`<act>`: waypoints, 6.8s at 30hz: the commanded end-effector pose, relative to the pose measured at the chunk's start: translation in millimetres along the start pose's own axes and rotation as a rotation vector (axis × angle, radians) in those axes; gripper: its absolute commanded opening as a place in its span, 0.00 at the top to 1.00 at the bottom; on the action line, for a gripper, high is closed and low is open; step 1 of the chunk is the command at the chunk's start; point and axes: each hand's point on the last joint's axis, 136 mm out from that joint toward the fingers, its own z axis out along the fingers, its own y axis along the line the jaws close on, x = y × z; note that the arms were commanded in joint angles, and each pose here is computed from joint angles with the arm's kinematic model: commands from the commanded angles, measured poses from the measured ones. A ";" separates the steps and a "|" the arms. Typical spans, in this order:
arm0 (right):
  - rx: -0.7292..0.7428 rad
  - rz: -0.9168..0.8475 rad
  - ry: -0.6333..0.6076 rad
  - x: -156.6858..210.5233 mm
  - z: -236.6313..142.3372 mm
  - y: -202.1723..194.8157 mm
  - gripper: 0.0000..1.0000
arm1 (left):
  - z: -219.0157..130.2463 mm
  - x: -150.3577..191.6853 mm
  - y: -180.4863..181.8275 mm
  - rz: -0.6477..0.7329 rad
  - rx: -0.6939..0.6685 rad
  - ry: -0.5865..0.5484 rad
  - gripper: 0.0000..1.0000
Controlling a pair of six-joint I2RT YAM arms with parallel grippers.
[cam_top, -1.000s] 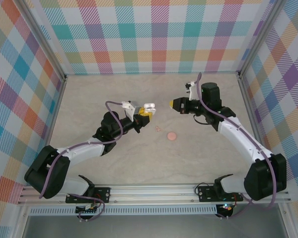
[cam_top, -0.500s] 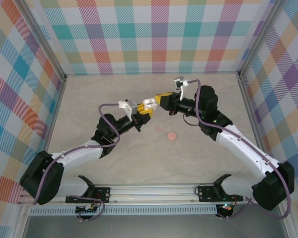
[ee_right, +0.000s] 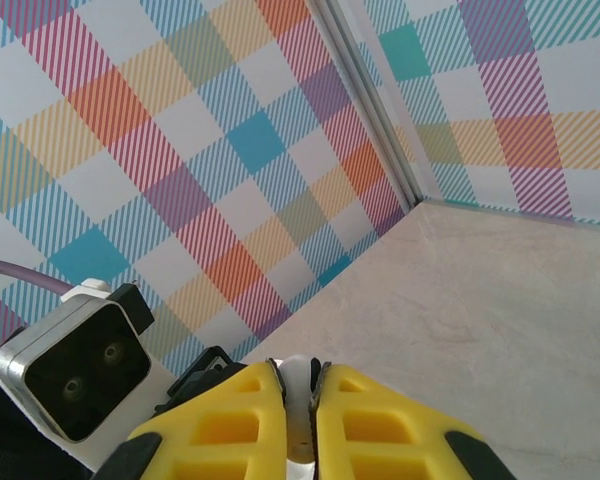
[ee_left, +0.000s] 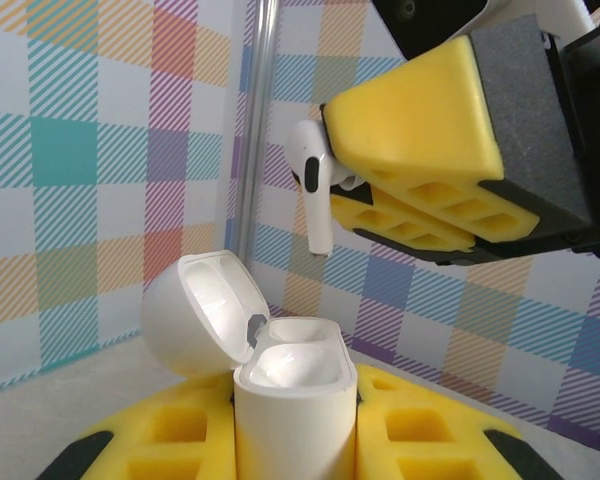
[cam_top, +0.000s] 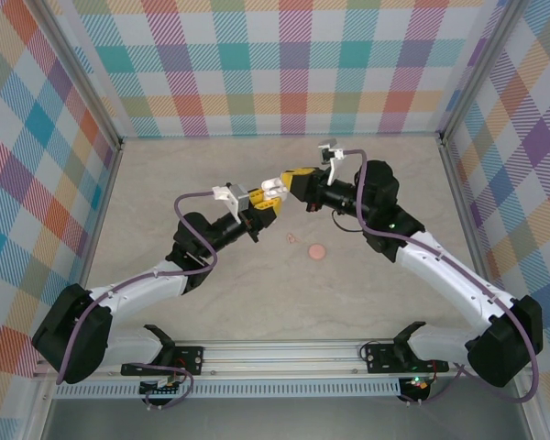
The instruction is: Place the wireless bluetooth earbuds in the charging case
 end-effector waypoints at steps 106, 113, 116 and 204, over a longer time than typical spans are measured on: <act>0.235 -0.084 0.179 18.1 -4.0 -14.2 0.63 | 2.9 -24.2 -12.0 0.015 0.005 -0.026 1.00; 0.390 -0.040 0.173 19.3 -18.3 -46.2 0.62 | -5.0 -19.7 1.0 0.005 -0.076 0.028 1.00; 0.474 0.004 0.199 26.5 -29.3 -71.1 0.61 | -13.0 -22.8 4.2 -0.007 -0.083 0.042 1.00; 0.627 -0.001 1.094 218.6 57.1 -242.2 0.47 | -39.4 -60.5 -15.7 -0.019 -0.007 0.078 0.99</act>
